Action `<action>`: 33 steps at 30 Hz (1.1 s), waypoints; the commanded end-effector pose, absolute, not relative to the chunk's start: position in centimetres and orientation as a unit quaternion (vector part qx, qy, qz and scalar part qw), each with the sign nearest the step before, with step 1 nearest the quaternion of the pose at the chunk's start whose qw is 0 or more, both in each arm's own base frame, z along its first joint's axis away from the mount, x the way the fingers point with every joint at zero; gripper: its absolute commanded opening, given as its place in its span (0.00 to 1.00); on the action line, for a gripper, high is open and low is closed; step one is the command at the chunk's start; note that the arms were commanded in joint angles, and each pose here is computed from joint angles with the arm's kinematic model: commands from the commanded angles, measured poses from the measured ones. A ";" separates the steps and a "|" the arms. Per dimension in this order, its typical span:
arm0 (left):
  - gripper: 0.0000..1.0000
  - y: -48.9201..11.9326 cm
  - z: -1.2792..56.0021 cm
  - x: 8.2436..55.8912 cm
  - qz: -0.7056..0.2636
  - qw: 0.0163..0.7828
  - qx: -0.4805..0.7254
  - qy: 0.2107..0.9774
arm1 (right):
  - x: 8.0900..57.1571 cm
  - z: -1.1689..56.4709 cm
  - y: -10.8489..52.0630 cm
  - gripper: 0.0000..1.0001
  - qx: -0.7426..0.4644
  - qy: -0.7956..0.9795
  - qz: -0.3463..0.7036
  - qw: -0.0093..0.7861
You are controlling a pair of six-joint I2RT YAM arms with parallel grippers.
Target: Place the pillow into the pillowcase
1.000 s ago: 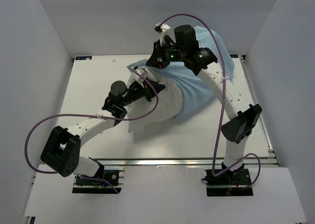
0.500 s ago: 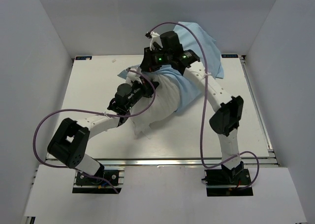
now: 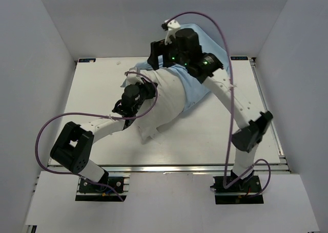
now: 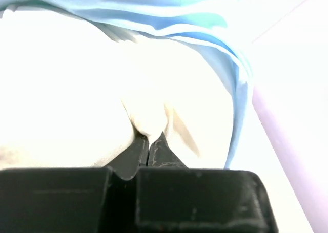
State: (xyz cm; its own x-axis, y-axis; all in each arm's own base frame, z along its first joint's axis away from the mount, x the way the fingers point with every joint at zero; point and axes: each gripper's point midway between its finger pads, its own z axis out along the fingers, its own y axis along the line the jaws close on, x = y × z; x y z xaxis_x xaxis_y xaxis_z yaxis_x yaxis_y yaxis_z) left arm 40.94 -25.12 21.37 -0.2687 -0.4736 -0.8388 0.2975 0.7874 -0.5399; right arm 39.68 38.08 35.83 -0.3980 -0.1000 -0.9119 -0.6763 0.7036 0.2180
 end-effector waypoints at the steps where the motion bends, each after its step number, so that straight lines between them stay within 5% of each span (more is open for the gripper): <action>1: 0.00 -25.3 18.6 40.7 -0.300 0.565 -0.071 0.766 | 40.3 43.0 32.8 0.89 -0.188 0.741 0.218 0.606; 8: 0.00 -25.0 18.2 40.8 -0.292 0.560 -0.083 0.771 | 38.4 33.7 26.2 0.89 -0.150 0.830 0.090 0.529; 13: 0.00 -25.2 18.5 40.8 -0.298 0.559 -0.080 0.769 | 37.2 27.2 24.7 0.78 -0.149 0.870 0.065 0.466; 24: 0.00 -25.4 18.8 40.9 -0.302 0.560 -0.079 0.767 | 41.3 23.6 24.3 0.60 -0.116 0.881 0.004 0.459; 29: 0.00 -25.3 18.9 41.0 -0.297 0.564 -0.080 0.766 | 42.6 22.6 23.8 0.46 -0.106 0.882 -0.023 0.458; 33: 0.00 -25.3 19.1 41.1 -0.298 0.566 -0.082 0.764 | 42.9 22.4 24.4 0.16 -0.119 0.881 -0.015 0.458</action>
